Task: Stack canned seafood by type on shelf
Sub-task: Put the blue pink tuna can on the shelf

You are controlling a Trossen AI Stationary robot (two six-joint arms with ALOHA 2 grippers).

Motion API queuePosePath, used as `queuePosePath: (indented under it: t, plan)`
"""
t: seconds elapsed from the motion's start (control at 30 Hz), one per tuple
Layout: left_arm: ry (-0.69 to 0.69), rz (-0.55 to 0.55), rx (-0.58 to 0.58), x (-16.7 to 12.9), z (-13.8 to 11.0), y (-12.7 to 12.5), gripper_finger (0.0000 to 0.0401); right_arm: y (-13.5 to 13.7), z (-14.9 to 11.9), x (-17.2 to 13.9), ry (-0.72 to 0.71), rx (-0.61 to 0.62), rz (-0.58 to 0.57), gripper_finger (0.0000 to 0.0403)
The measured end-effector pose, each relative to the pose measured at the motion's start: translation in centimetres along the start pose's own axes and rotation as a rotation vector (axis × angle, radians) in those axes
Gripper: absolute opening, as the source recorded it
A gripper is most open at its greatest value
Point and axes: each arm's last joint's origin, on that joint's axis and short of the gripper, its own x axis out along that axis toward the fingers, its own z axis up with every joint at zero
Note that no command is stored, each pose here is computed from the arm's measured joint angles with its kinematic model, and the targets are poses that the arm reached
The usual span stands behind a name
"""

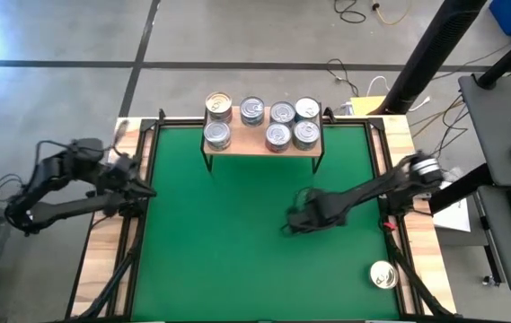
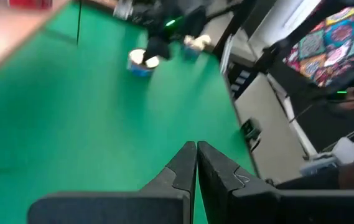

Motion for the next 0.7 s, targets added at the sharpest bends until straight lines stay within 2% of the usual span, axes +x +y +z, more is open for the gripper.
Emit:
queuePosePath:
  t: [0.1, 0.2, 0.37, 0.47, 0.57, 0.63, 0.7]
  plan:
    - [0.046, 0.005, -0.028, 1.7, -1.1, 1.2, 0.0000, 4.1, -1.3, -0.5, 0.016, -0.178, 0.069, 0.0013]
    - [0.053, -0.058, -0.029, 3.1, -1.7, 2.0, 0.0009, 7.7, -2.0, -1.2, 0.008, -0.286, 0.164, 0.0013]
    - [0.062, -0.070, -0.075, 4.5, -2.0, 2.9, 0.0044, 12.0, -2.6, -4.1, -0.087, -0.508, 0.331, 0.0013]
    - [0.074, -0.048, -0.087, 5.0, -2.1, 3.2, 0.0071, 13.1, -2.9, -6.5, -0.139, -0.715, 0.401, 0.0013]
    - [0.077, -0.011, -0.092, 5.4, -2.1, 3.5, 0.0097, 13.1, -3.2, -8.4, -0.174, -0.952, 0.399, 0.0016]
    - [0.073, 0.022, -0.092, 5.8, -2.0, 3.7, 0.0112, 13.0, -3.5, -9.5, -0.198, -1.145, 0.397, 0.0031]
    - [0.077, 0.075, -0.093, 6.3, -2.1, 4.1, 0.0124, 12.7, -4.0, -10.2, -0.227, -1.280, 0.380, 0.0062]
